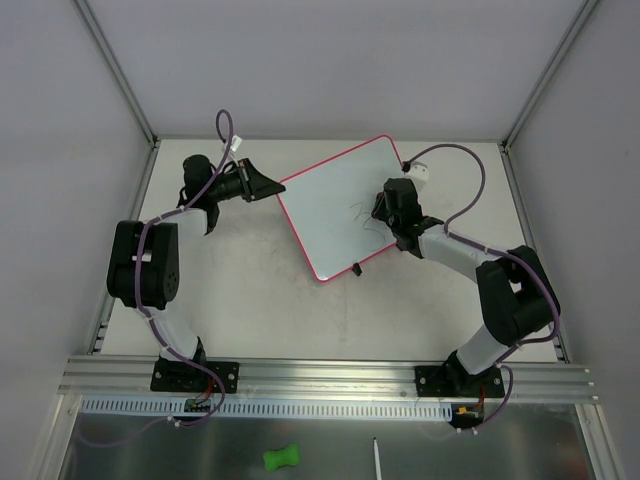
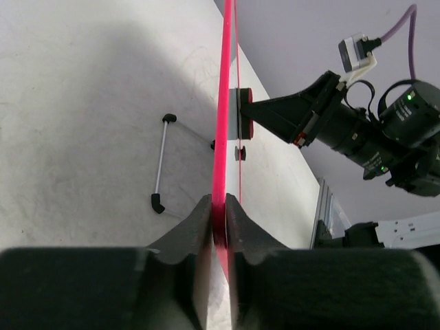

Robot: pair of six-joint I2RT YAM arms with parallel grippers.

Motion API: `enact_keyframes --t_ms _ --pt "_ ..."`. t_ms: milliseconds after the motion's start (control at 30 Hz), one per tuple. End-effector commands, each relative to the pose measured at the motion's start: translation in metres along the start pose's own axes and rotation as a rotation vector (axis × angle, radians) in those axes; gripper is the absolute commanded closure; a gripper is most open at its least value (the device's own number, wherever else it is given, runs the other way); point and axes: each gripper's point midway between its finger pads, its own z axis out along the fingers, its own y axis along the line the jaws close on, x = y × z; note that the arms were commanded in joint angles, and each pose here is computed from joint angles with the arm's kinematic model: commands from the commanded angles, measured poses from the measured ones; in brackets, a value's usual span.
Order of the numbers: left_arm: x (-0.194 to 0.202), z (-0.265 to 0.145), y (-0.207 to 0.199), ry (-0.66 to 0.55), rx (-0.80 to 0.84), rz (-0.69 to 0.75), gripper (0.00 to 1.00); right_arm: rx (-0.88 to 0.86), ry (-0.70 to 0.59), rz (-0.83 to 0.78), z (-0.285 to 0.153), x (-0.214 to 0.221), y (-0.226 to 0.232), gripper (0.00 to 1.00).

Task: Erase the whiteboard

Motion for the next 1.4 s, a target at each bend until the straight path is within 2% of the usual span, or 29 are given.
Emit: enact_keyframes --t_ms 0,200,400,567,800,1133,1233,1267,1367 --pt "0.009 0.001 -0.011 0.057 0.070 0.067 0.83 0.077 -0.029 0.045 -0.007 -0.006 -0.016 1.00" --pt "0.008 -0.002 -0.010 0.029 0.040 0.083 0.68 0.024 -0.028 0.043 -0.005 -0.008 -0.005 1.00" --pt "0.008 -0.004 -0.011 0.004 0.037 0.089 0.64 -0.104 -0.107 0.016 -0.014 -0.026 0.015 1.00" --pt "0.005 -0.004 -0.011 -0.048 0.037 0.091 0.52 -0.112 -0.171 -0.051 -0.031 -0.040 0.022 1.00" --pt "0.009 -0.004 -0.018 -0.133 0.057 0.084 0.50 -0.120 -0.207 -0.070 -0.038 -0.049 0.025 1.00" --pt "0.021 0.014 -0.026 -0.152 0.091 0.084 0.49 -0.126 -0.218 -0.080 -0.042 -0.051 0.024 1.00" --pt "0.024 0.017 -0.025 -0.144 0.093 0.084 0.60 -0.128 -0.215 -0.079 -0.041 -0.050 0.025 1.00" --pt "0.025 0.017 -0.025 -0.141 0.093 0.080 0.72 -0.128 -0.215 -0.078 -0.041 -0.050 0.025 1.00" --pt "0.026 0.018 -0.024 -0.126 0.097 0.072 0.92 -0.129 -0.212 -0.076 -0.040 -0.049 0.025 1.00"
